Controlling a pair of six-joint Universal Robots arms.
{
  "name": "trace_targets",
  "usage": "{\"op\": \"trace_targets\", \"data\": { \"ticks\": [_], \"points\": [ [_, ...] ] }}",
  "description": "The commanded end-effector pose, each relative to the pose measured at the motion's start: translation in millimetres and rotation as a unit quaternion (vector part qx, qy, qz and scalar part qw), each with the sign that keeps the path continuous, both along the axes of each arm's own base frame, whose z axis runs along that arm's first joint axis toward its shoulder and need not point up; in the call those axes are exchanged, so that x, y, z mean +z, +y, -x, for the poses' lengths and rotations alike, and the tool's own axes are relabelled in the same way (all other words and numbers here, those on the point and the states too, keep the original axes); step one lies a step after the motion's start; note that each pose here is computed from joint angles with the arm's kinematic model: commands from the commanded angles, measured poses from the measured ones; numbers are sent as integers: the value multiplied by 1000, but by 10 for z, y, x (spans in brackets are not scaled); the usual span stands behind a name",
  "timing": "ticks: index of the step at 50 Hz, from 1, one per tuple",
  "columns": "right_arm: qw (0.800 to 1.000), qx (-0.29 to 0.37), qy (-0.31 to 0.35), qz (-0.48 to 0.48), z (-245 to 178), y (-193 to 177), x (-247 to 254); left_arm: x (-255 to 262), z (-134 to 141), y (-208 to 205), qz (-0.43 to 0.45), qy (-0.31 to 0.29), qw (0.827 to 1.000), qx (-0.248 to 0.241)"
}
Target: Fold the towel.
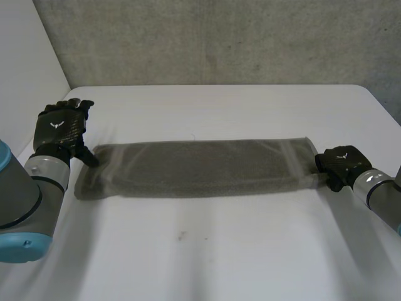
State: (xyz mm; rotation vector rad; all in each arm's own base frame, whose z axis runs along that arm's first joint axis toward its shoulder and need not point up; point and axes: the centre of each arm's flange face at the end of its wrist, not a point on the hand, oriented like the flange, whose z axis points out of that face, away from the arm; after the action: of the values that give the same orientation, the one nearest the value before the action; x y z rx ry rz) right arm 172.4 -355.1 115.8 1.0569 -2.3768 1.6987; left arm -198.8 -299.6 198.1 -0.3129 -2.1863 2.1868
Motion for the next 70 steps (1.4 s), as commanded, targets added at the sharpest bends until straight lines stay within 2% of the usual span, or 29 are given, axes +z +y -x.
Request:
{"op": "trace_targets", "data": {
  "ticks": [1,6,12,14,15,17,24,26,28,29,30,31,33,34,36,37,39,40,41,42,44,50,55,64,70],
  "points": [
    [1000,5,-1,-7,-3,7,-34,-6,-2,1,-1,0,1000,0],
    [1000,-10,1,2,82,-47,37,-15,-3,7,-3,0,1000,0],
    [997,-75,5,8,595,-191,272,-28,-2,16,-5,-1,1000,-1],
    [994,-105,30,8,922,-258,348,-17,-1,12,-3,0,1000,-1],
    [994,-105,30,8,924,-258,348,-17,-6,9,-3,0,1000,-1],
    [989,-125,72,20,1208,-319,443,-17,-6,9,-3,0,1000,-1],
    [986,-125,99,59,1267,-429,650,-12,-2,13,-2,0,1000,-1],
    [987,-112,92,72,1138,-431,737,-12,-3,13,-2,0,1000,-1],
    [989,-62,72,117,628,-375,1023,-12,-3,13,-2,0,1000,-1],
    [989,-62,72,118,626,-374,1025,-16,1,18,-3,0,1000,-1],
    [989,-33,57,136,348,-333,1138,-16,1,18,-3,0,1000,-1],
    [989,-32,56,136,345,-332,1139,-16,1,18,-3,0,1000,-1],
    [987,24,29,159,-202,-211,1262,-16,1,18,-3,0,1000,-1],
    [987,25,29,159,-205,-210,1262,-11,1,19,-2,0,1000,-1],
    [981,87,12,174,-800,3,1304,-15,0,22,-3,0,1000,-1],
    [981,87,12,174,-803,4,1304,-15,0,22,-3,0,1000,-1],
    [970,161,-2,183,-1465,344,1255,-11,1,19,-2,0,1000,-1],
    [970,161,-2,183,-1469,346,1255,-15,0,22,-3,0,1000,-1],
    [964,194,-7,182,-1753,528,1194,-19,1,25,-4,0,1000,-2],
    [964,195,-7,182,-1756,530,1193,-19,1,25,-4,0,1000,-2],
    [952,253,-15,170,-2167,844,1001,-19,1,25,-4,0,1000,-2],
    [940,319,-2,120,-2567,1266,460,-22,1,27,-3,-1,1000,-2],
    [933,346,2,99,-2711,1461,236,-27,1,26,-4,-1,1000,-2],
    [925,367,-4,97,-2768,1559,221,-27,19,38,-4,-1,1000,-5],
    [913,398,-20,89,-2827,1683,237,-30,18,40,-4,-1,1000,-5]
  ]
}}
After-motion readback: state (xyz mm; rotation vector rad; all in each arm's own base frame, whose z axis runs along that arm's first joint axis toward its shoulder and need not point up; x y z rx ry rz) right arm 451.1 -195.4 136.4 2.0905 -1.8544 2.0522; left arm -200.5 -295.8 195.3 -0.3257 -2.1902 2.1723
